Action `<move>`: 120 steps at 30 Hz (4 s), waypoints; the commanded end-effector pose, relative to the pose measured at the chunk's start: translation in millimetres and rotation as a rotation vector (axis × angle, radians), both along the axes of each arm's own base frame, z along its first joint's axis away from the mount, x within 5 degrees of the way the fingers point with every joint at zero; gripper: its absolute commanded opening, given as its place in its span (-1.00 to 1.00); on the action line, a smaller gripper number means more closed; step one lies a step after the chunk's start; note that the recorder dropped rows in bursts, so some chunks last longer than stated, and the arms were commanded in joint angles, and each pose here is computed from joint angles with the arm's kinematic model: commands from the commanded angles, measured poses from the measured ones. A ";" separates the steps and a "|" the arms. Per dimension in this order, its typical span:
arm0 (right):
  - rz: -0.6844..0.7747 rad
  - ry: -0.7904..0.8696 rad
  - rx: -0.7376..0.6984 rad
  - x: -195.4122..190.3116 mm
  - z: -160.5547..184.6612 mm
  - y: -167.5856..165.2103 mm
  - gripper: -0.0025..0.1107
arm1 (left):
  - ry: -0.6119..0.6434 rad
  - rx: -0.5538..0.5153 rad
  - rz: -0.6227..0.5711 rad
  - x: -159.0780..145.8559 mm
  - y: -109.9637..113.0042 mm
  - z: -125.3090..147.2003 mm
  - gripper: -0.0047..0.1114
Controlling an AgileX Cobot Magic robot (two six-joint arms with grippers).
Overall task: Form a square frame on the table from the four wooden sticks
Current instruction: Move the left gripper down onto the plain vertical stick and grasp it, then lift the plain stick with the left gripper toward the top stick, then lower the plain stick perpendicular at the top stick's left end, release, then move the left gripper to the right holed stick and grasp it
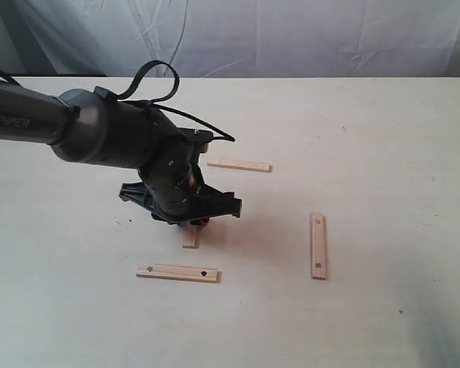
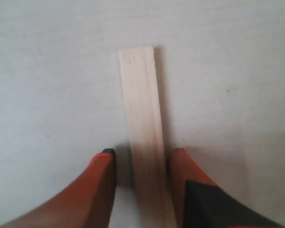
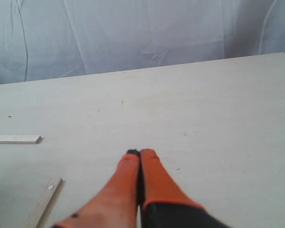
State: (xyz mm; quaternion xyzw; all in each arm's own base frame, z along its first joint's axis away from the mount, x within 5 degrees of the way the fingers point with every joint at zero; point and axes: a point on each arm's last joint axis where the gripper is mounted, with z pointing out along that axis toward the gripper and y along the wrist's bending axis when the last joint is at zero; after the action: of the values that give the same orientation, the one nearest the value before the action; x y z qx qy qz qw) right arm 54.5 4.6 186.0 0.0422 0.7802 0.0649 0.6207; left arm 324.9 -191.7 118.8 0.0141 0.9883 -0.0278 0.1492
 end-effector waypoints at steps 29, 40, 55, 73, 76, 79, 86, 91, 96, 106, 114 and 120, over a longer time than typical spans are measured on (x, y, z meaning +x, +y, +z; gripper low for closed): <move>-0.007 -0.010 0.007 -0.2 0.2 -0.2 -0.97 | -0.214 -0.002 -0.121 57.3 -5.2 40.5 -0.92; -0.007 -0.010 0.009 -0.2 0.2 -0.2 -0.97 | -0.205 -0.016 -0.130 63.0 -10.2 11.2 -0.92; -0.007 -0.010 0.009 -0.2 0.2 -0.2 -0.97 | -0.223 -0.023 -0.124 65.8 -8.3 12.1 -0.67; -0.007 -0.010 0.009 -0.2 0.2 -0.2 -0.97 | -0.262 -0.008 -0.133 54.2 -4.8 63.0 -0.63; -0.007 -0.010 0.009 -0.2 0.2 -0.2 -0.97 | -0.253 -0.004 -0.133 50.3 -6.5 67.6 -0.90; -0.007 -0.010 0.009 -0.2 0.2 -0.2 -0.97 | -0.220 -0.003 -0.115 47.0 -5.8 67.9 -0.92; -0.007 -0.010 0.009 -0.2 0.2 -0.2 -0.97 | -0.165 0.025 -0.096 42.0 -2.1 68.2 -0.92; -0.006 -0.011 0.014 -0.2 0.2 0.0 -0.97 | -0.131 0.066 -0.110 37.2 2.3 72.9 -0.92; -0.006 -0.011 0.014 -0.2 0.2 0.0 -0.97 | -0.076 0.046 -0.081 31.5 2.5 70.9 -0.92; -0.006 -0.011 0.014 -0.2 0.2 0.0 -0.97 | -0.025 -0.048 -0.148 -1.9 -40.3 67.2 -0.92; -0.006 -0.011 0.014 -0.2 0.2 0.0 -0.97 | -0.040 -0.193 -0.160 -24.6 -99.1 53.8 -0.92; -0.006 -0.011 0.014 -0.2 0.2 0.0 -0.97 | -0.026 -0.188 -0.216 -22.1 -143.7 54.5 -0.92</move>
State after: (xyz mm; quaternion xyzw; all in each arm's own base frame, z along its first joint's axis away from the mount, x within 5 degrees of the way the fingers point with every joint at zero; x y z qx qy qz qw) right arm 54.5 5.1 186.0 0.0467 0.7796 0.0716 0.6204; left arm 301.6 -316.5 167.4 0.0975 0.9737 -0.1324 0.1576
